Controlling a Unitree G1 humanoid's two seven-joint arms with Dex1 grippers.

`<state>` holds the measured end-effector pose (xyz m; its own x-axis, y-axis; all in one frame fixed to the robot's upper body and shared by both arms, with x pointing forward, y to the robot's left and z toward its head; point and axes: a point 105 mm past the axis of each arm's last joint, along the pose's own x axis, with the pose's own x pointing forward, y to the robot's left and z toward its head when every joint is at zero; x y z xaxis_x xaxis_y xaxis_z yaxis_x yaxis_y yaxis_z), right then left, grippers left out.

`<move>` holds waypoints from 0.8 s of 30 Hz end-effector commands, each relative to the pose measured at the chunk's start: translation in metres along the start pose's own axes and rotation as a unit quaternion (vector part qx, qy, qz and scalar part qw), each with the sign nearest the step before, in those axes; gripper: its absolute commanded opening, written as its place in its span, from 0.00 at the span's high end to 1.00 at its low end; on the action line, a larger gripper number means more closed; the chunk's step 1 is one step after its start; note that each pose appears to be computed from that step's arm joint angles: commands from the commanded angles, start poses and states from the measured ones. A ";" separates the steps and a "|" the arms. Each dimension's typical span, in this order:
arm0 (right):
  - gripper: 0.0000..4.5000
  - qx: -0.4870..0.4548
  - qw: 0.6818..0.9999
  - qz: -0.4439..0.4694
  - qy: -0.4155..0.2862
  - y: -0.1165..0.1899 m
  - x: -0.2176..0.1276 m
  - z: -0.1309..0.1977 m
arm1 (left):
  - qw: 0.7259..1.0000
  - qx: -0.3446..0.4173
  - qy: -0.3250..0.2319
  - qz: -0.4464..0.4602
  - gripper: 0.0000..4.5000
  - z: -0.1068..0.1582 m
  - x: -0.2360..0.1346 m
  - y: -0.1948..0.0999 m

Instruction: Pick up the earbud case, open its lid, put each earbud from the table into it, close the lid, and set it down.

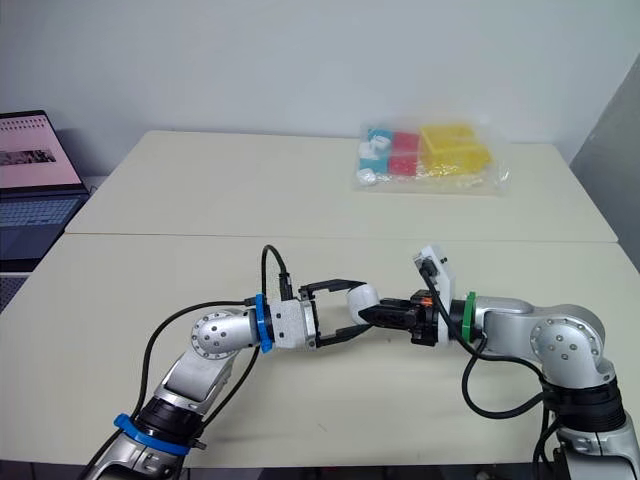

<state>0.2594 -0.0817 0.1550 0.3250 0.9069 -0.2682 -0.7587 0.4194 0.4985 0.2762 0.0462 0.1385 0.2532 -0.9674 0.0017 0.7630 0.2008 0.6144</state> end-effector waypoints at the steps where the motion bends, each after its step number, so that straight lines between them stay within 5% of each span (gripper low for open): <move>1: 0.83 -0.025 0.999 0.023 0.012 0.011 0.000 0.002 | 1.000 0.001 0.003 -0.006 0.09 0.007 0.000 0.009; 3: 0.83 -0.034 0.999 0.017 0.021 0.010 -0.002 0.001 | 0.999 -0.023 0.029 -0.022 0.00 0.000 -0.004 0.008; 11: 0.83 -0.233 0.957 -0.056 0.165 -0.010 -0.023 0.002 | 0.956 -0.245 0.135 -0.084 0.00 -0.002 -0.030 0.002; 16: 0.83 -0.393 0.882 -0.067 0.253 -0.020 -0.032 0.010 | 0.954 -0.252 0.144 -0.078 0.00 0.011 -0.016 0.012; 24: 0.83 -0.449 0.858 -0.037 0.246 -0.010 -0.014 0.026 | 0.959 -0.211 0.164 -0.095 0.00 0.012 0.006 0.004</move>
<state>0.2768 -0.0995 0.1661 0.2665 0.6564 -0.7058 -0.9573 0.0950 -0.2730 0.2774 0.0439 0.1443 0.2072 -0.9007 -0.3817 0.9733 0.1504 0.1734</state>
